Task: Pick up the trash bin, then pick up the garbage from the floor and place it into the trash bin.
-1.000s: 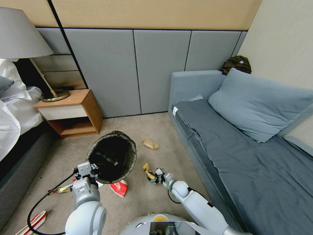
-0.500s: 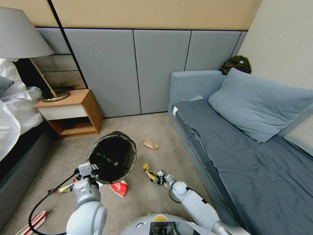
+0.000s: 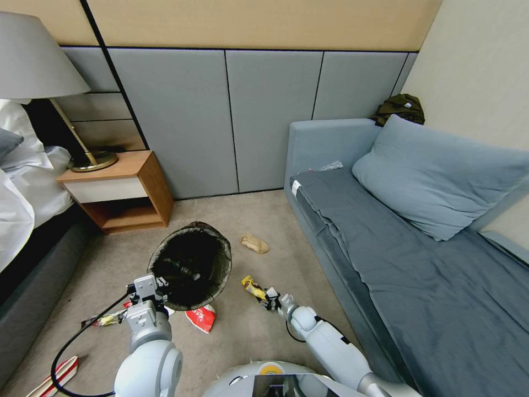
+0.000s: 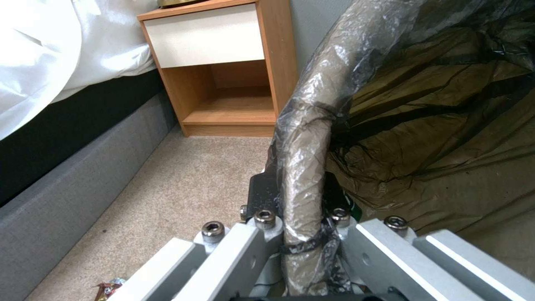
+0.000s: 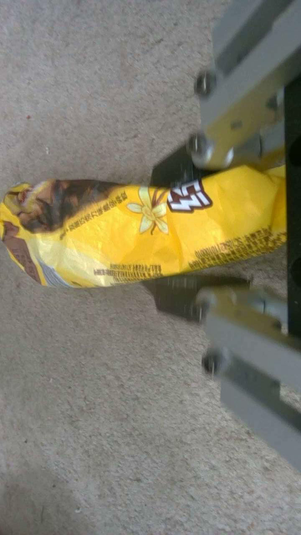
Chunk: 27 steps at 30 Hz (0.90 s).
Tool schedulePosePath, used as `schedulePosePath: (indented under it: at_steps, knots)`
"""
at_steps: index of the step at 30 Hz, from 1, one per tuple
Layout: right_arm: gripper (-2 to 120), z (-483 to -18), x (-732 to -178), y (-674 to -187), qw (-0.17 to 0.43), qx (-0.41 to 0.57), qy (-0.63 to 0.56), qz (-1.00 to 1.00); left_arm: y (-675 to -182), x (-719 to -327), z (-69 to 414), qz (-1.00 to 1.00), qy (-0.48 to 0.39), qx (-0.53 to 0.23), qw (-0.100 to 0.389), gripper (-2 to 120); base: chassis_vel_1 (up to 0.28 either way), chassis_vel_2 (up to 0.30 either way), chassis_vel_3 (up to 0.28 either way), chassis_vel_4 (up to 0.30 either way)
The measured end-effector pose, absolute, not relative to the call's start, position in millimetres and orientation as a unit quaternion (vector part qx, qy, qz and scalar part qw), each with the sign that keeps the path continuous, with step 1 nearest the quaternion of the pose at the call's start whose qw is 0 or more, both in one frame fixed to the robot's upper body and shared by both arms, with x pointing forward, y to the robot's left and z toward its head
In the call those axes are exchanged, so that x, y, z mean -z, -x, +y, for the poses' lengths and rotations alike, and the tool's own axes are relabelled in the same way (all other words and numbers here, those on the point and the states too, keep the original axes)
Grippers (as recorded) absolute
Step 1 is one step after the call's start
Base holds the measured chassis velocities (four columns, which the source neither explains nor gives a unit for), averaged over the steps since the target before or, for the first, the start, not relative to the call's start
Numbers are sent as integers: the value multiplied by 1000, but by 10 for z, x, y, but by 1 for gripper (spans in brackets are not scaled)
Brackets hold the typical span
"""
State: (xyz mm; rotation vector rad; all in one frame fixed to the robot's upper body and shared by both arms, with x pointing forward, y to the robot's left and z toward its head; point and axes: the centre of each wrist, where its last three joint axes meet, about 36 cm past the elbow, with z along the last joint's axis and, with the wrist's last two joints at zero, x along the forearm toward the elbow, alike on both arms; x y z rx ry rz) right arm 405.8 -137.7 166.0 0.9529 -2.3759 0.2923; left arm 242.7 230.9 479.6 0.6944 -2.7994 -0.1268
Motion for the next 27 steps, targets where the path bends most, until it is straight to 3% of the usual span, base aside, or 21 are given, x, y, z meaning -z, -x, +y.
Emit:
schedulePosePath:
  at_steps: [6, 19, 24, 27]
  knots:
    - [0, -1383, -1670, -4074, 272, -108, -353, -889, -2426, -4795, 2307, -962, -238, 44, 126, 0, 0, 0, 0, 0]
    - [0, -1411, -1744, -4140, 245, -107, -343, -900, -2424, -4793, 2306, -962, -238, 44, 125, 0, 0, 0, 0, 0]
    - [0, -1355, -2025, -4223, 193, -93, -332, -919, -2432, -4756, 2298, -963, -235, 45, 128, 0, 0, 0, 0, 0]
    - [0, -1286, -2524, -4302, 122, -63, -313, -940, -2431, -4715, 2277, -963, -230, 47, 133, 0, 0, 0, 0, 0]
